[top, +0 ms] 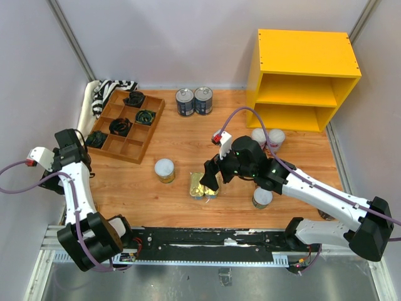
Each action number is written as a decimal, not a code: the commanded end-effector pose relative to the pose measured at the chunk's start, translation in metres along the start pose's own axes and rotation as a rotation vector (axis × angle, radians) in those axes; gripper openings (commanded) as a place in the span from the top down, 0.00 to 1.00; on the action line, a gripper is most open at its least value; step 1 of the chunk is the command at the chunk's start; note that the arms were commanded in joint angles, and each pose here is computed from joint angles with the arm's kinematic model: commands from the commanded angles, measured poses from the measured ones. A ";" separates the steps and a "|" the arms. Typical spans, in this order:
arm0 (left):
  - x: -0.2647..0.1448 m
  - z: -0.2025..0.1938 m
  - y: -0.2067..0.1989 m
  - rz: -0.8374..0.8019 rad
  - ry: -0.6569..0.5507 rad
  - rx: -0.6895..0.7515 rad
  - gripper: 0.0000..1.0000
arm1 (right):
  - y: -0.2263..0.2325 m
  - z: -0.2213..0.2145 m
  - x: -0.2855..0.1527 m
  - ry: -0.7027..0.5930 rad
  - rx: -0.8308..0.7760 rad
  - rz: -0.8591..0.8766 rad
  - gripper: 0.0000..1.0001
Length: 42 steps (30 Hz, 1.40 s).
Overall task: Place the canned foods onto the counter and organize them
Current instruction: Pick up the canned food from the corner of the board.
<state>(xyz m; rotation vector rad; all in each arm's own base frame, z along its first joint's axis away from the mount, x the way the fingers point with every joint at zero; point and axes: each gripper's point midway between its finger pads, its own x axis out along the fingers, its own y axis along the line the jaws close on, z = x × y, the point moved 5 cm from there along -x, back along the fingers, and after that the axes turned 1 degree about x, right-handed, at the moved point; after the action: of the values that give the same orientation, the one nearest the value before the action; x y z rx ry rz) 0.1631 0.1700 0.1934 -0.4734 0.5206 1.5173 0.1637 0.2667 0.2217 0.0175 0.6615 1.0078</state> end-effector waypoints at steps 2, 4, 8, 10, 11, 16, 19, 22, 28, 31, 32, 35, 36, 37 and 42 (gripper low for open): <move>0.007 0.005 0.010 0.080 -0.080 -0.045 0.00 | 0.006 0.002 -0.004 -0.002 -0.002 0.016 0.02; 0.010 0.001 0.010 0.078 -0.073 -0.042 0.00 | 0.006 0.001 -0.004 -0.002 -0.002 0.015 0.01; 0.015 -0.007 0.013 0.092 -0.072 -0.039 0.03 | 0.005 0.000 -0.005 -0.001 -0.004 0.014 0.01; 0.016 -0.009 0.013 0.095 -0.075 -0.040 0.05 | 0.005 -0.001 -0.006 -0.003 -0.005 0.012 0.01; 0.017 -0.009 0.012 0.096 -0.075 -0.040 0.06 | 0.005 -0.001 -0.006 -0.001 -0.004 0.011 0.02; 0.021 -0.012 0.011 0.099 -0.075 -0.041 0.06 | 0.004 -0.001 -0.003 0.004 -0.002 0.010 0.01; 0.024 -0.015 0.009 0.099 -0.072 -0.038 0.07 | 0.003 -0.002 -0.002 0.007 -0.003 0.006 0.01; 0.027 -0.017 0.007 0.109 -0.071 -0.030 0.07 | 0.003 -0.003 -0.001 0.013 -0.004 0.000 0.01; 0.030 -0.016 0.001 0.106 -0.067 -0.029 0.05 | 0.001 -0.003 0.005 0.028 -0.003 -0.006 0.01; 0.032 -0.016 -0.002 0.108 -0.061 -0.023 0.04 | 0.000 -0.002 0.007 0.032 -0.003 -0.007 0.01; 0.032 -0.016 -0.003 0.106 -0.060 -0.024 0.04 | 0.000 -0.003 0.008 0.033 -0.002 -0.008 0.01; 0.033 -0.015 -0.006 0.094 -0.059 -0.027 0.13 | -0.001 -0.003 0.010 0.038 -0.004 -0.012 0.02; 0.033 -0.014 -0.007 0.090 -0.061 -0.029 0.17 | -0.001 -0.003 0.010 0.038 -0.004 -0.013 0.01; 0.032 -0.013 -0.008 0.088 -0.062 -0.031 0.21 | -0.001 -0.002 0.010 0.039 -0.006 -0.015 0.01; 0.030 -0.008 -0.010 0.072 -0.072 -0.042 0.30 | -0.002 -0.002 0.012 0.042 -0.008 -0.020 0.01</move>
<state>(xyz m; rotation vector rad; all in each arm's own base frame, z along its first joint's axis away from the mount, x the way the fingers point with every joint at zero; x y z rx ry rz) 0.1620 0.1845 0.1593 -0.3861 0.5314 1.6201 0.1660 0.2695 0.2037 -0.0092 0.7262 0.9905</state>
